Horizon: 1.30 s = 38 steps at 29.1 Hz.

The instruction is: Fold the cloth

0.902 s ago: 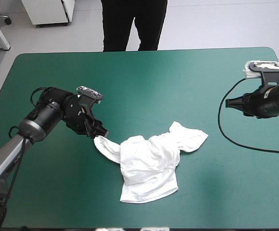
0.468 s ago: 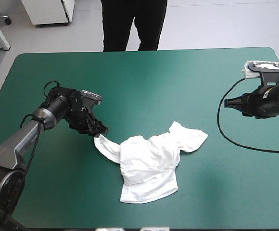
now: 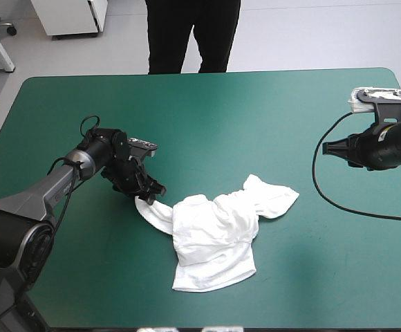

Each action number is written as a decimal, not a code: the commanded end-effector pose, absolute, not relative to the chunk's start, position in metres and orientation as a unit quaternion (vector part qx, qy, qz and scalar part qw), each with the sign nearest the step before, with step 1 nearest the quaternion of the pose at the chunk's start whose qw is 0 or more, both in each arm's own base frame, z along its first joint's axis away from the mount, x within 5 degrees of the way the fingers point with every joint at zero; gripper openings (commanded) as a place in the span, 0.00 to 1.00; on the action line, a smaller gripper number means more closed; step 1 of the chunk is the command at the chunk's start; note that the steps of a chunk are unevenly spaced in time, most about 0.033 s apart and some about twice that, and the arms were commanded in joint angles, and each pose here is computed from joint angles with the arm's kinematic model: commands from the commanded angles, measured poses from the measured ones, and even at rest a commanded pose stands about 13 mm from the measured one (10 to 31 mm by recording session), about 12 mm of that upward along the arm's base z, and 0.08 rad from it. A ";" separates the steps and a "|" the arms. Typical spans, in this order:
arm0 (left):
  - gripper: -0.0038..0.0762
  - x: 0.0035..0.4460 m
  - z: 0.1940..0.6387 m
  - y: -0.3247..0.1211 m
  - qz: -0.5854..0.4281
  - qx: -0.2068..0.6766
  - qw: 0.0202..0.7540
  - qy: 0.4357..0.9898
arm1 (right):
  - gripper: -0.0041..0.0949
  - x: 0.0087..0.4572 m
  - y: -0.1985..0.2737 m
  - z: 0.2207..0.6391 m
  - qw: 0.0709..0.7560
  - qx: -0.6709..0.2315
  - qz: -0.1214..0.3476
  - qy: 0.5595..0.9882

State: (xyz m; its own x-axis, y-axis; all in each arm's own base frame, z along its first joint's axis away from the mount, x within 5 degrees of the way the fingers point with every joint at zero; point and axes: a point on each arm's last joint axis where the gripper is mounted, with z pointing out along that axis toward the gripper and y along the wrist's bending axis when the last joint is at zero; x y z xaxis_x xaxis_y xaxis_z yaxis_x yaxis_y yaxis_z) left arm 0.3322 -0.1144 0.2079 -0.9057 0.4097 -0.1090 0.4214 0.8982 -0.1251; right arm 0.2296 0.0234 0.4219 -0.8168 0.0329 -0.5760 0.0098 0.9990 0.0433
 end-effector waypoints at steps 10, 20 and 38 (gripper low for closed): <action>0.04 0.335 0.197 -0.126 -0.103 0.210 0.032 0.972 | 0.39 0.222 0.021 0.435 0.328 0.012 0.018 0.945; 0.04 0.334 0.197 -0.126 -0.102 0.215 0.031 0.971 | 0.54 0.269 0.044 0.392 0.239 -0.027 0.055 0.969; 0.04 0.334 0.197 -0.126 -0.102 0.224 0.031 0.969 | 0.54 0.318 0.082 0.271 0.190 -0.035 0.062 0.979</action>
